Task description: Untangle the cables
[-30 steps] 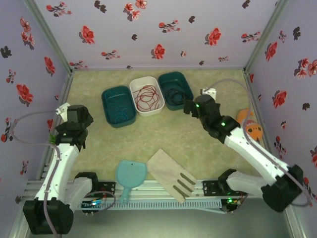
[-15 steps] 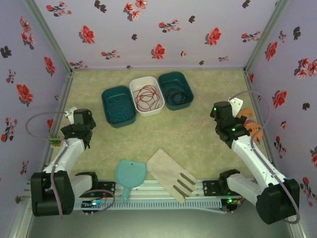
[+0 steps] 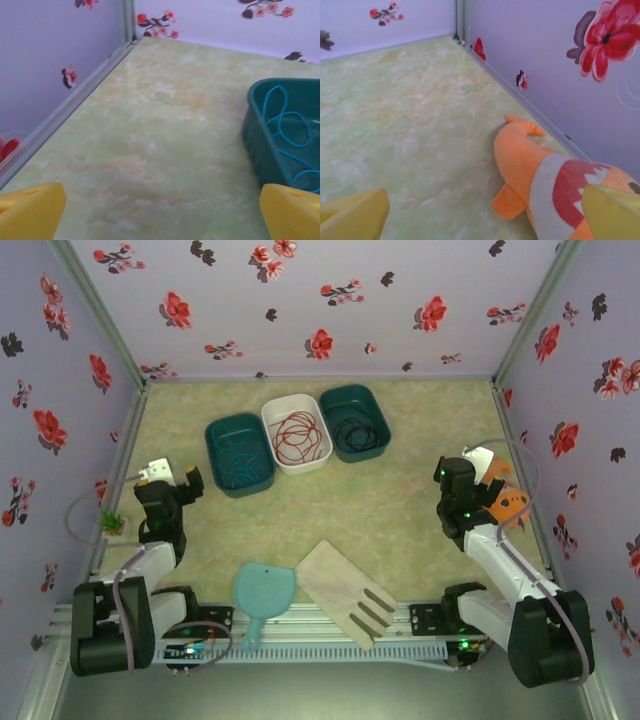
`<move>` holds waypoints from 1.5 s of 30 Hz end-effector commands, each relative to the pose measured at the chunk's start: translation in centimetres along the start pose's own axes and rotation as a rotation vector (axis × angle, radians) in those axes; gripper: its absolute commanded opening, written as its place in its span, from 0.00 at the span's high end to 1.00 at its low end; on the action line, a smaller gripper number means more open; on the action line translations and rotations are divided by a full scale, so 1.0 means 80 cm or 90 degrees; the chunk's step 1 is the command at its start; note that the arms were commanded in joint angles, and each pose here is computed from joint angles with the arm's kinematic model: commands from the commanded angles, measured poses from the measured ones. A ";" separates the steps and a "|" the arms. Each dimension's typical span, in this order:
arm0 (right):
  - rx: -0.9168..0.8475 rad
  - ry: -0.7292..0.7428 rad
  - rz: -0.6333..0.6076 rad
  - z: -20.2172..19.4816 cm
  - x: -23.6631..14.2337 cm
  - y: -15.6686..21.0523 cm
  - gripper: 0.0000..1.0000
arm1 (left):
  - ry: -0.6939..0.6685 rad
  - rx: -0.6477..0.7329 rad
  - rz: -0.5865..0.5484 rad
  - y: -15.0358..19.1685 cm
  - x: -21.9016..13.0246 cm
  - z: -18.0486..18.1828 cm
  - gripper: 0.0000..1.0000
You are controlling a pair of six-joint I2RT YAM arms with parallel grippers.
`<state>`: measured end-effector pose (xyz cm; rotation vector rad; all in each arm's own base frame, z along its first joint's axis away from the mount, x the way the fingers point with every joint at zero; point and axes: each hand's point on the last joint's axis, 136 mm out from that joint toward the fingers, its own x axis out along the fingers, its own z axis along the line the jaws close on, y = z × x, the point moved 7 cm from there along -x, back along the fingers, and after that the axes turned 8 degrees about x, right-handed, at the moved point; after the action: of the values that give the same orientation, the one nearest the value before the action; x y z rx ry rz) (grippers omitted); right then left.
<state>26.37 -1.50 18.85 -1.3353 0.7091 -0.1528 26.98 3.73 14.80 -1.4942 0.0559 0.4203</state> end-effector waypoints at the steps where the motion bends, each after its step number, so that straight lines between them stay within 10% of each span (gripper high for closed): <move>1: 0.017 -0.004 -0.046 0.001 0.005 -0.013 0.01 | 0.056 0.001 -0.075 -0.011 0.003 -0.006 0.00; 12: 0.015 -0.030 -0.071 -0.004 0.023 0.004 0.01 | 0.165 0.015 -0.074 0.014 0.034 -0.029 0.00; 45: 0.035 -0.271 -0.032 0.019 0.066 0.040 0.01 | 0.101 0.035 0.006 0.012 0.073 -0.037 0.00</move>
<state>29.60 -2.39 13.63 -1.3139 0.3809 0.0609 32.44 2.20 11.59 -1.4999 0.2130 0.2989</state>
